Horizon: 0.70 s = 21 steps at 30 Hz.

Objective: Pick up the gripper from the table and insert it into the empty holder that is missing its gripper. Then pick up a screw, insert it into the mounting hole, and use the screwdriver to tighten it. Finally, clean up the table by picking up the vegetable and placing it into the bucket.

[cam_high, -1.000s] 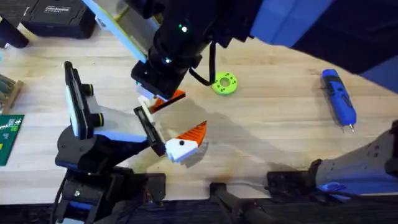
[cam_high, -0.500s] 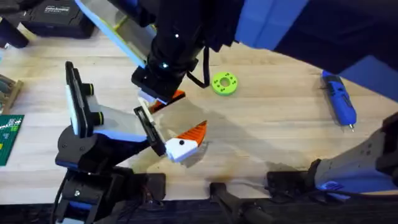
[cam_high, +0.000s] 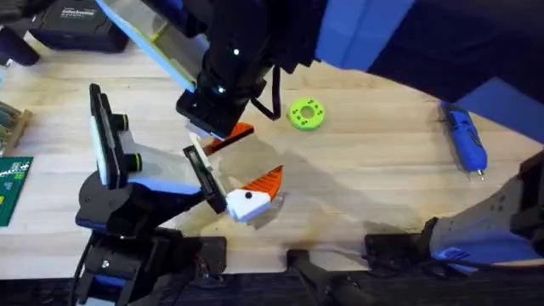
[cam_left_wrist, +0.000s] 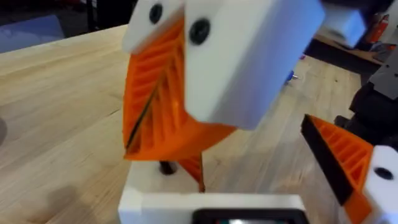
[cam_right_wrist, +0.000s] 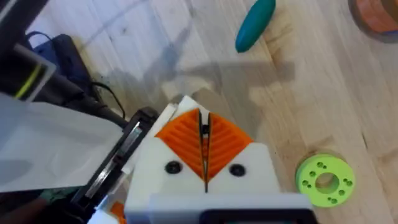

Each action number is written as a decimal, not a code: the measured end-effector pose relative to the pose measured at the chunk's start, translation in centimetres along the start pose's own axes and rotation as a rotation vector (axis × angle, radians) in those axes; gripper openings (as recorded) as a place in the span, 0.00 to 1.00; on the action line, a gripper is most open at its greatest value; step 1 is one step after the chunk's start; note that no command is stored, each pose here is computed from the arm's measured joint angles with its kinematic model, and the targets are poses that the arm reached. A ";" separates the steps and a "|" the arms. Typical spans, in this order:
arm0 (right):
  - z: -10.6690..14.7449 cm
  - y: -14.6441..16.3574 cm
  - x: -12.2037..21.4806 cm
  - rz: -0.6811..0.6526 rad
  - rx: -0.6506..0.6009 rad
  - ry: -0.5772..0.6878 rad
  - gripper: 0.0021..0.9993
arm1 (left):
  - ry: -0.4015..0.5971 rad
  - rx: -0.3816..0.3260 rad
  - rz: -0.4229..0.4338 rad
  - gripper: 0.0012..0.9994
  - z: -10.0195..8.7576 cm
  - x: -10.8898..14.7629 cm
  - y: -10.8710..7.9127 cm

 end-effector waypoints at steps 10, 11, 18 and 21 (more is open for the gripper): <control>0.1 -0.1 -0.1 0.003 0.000 0.008 0.00 | 0.001 0.000 0.004 0.99 0.0 0.0 -0.1; 0.1 0.0 -0.1 -0.001 0.000 0.007 0.00 | 0.001 0.000 0.004 0.99 0.0 0.0 -0.1; 0.6 0.0 -0.1 -0.003 -0.002 0.027 0.00 | 0.004 0.002 0.023 0.99 0.1 0.0 -0.4; 0.6 0.0 -0.1 -0.003 -0.003 0.029 0.00 | 0.005 0.002 0.026 0.99 0.1 0.0 -0.4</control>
Point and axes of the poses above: each hand's point on the last joint's axis, 136 mm out from that joint toward the fingers, its own x axis back along the fingers, its own y axis along the line the jaws close on, z = x × y, the point moved 2 cm from there along x, back along the fingers
